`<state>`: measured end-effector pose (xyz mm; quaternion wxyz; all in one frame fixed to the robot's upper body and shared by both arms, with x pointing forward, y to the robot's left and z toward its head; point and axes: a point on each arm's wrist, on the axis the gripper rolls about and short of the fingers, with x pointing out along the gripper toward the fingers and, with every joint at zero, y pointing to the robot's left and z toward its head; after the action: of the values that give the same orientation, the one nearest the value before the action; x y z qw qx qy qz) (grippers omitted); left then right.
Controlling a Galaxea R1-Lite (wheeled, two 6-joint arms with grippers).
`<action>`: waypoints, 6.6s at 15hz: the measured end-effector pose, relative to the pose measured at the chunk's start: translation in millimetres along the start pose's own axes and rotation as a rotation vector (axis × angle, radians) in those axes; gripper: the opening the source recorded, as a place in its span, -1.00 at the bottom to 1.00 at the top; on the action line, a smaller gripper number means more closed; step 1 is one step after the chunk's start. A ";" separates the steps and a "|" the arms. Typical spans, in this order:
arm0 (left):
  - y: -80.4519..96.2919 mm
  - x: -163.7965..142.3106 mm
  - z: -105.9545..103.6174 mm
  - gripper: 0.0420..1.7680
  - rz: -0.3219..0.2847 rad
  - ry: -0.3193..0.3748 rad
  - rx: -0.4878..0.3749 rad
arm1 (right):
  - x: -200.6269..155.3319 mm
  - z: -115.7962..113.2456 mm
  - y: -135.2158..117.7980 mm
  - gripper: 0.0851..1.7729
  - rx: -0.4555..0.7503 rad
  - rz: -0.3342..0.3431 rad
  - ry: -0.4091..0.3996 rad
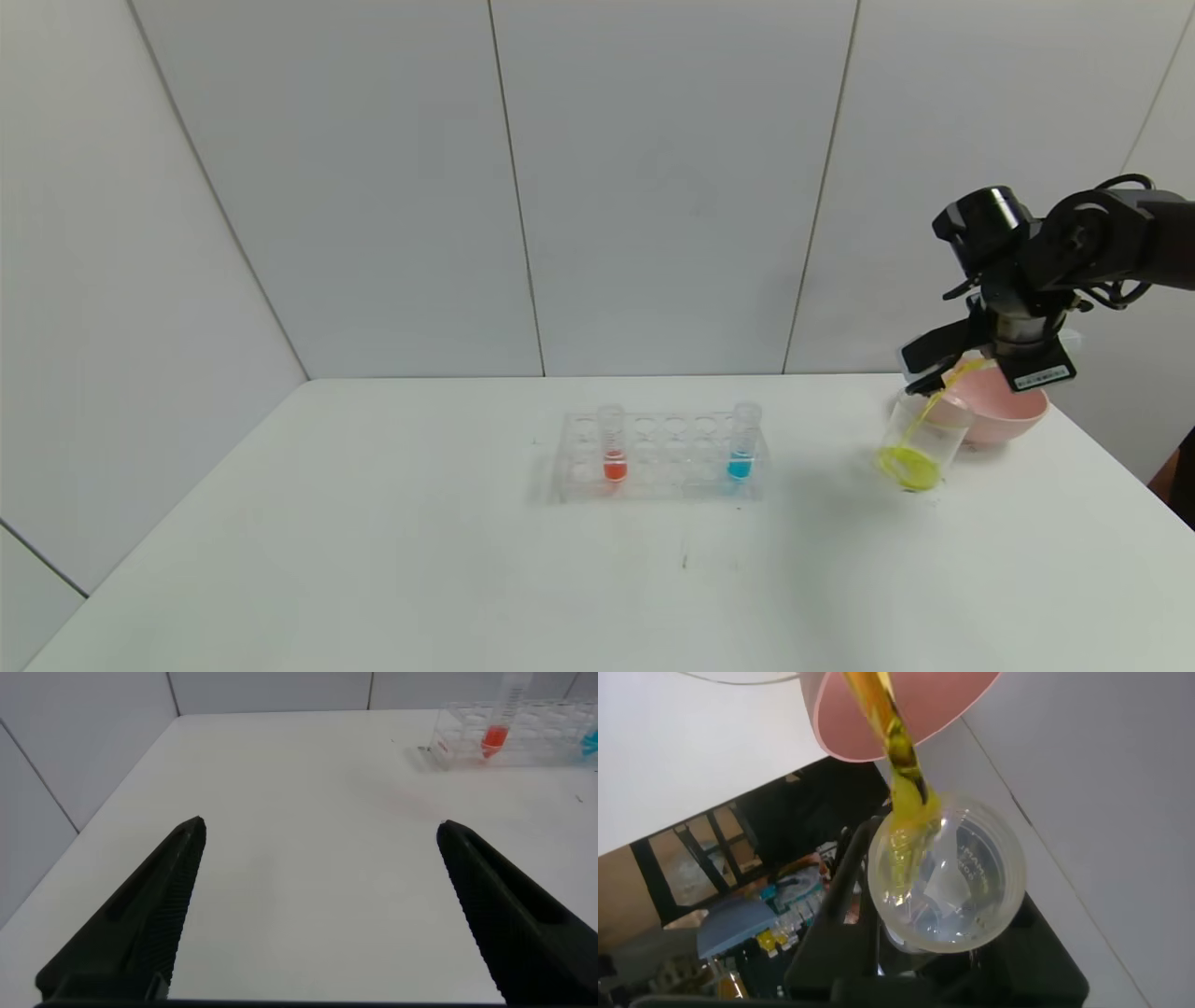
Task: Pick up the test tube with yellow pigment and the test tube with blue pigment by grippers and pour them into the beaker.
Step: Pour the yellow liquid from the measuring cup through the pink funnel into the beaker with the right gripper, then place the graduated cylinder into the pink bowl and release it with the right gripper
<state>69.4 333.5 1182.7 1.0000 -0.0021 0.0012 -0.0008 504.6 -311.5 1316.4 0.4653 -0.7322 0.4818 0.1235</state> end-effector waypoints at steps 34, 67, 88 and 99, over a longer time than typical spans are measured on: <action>0.0 0.0 0.0 1.00 0.000 0.000 0.000 | -33.2 -86.2 8.2 -0.40 0.967 0.330 -1.283; 0.0 0.0 0.0 1.00 0.000 0.000 0.000 | 106.6 -102.2 53.2 -0.40 1.600 -0.045 -1.149; 0.0 0.0 0.0 1.00 0.000 0.000 0.000 | 152.2 -77.3 51.5 0.58 1.651 -0.096 -1.102; 0.0 0.0 0.0 1.00 0.000 0.000 0.000 | 40.7 -40.1 56.0 0.84 1.670 -0.058 -1.204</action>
<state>69.4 333.5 1182.7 1.0000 -0.0021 0.0012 -0.0008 468.4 -373.3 1280.8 0.9930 -0.0033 0.0831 0.0844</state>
